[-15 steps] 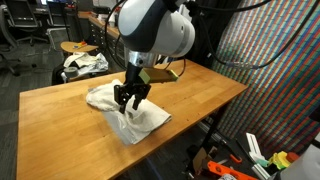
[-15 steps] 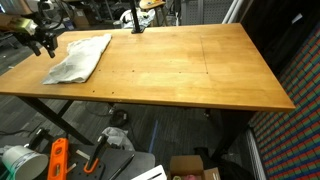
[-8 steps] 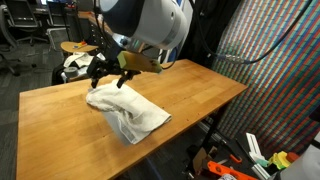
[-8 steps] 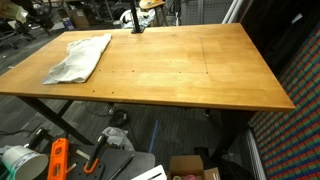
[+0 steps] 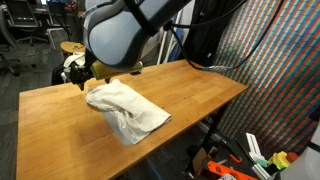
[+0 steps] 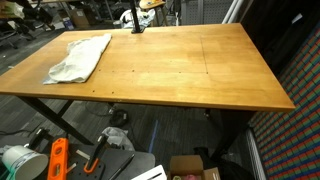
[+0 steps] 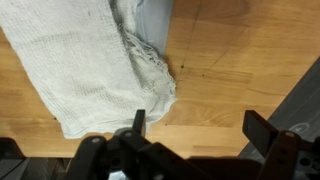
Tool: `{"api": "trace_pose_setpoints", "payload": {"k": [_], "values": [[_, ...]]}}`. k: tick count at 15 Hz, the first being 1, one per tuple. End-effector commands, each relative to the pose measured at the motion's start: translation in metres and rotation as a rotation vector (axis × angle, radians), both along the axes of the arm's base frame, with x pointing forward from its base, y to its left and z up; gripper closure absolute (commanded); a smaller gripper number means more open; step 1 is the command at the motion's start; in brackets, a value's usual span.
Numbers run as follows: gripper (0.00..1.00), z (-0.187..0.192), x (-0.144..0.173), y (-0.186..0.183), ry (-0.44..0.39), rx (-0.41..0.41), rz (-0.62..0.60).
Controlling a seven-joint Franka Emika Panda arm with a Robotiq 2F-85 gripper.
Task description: Fold the white towel in half from right to left
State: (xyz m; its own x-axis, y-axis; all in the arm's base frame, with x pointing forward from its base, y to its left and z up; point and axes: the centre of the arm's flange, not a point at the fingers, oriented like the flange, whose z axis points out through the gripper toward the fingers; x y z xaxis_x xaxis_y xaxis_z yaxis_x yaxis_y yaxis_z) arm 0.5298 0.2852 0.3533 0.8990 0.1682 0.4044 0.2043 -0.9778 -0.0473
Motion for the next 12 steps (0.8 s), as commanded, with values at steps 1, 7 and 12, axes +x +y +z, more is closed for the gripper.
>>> {"api": "trace_pose_setpoints", "payload": {"k": [1,7,12], "values": [[0.0,-0.005,0.041,0.06,-0.018,-0.148,0.005],[0.0,-0.027,0.087,0.108,0.139,-0.285,0.036],[0.0,-0.05,0.13,0.094,0.227,-0.316,0.059]]}}
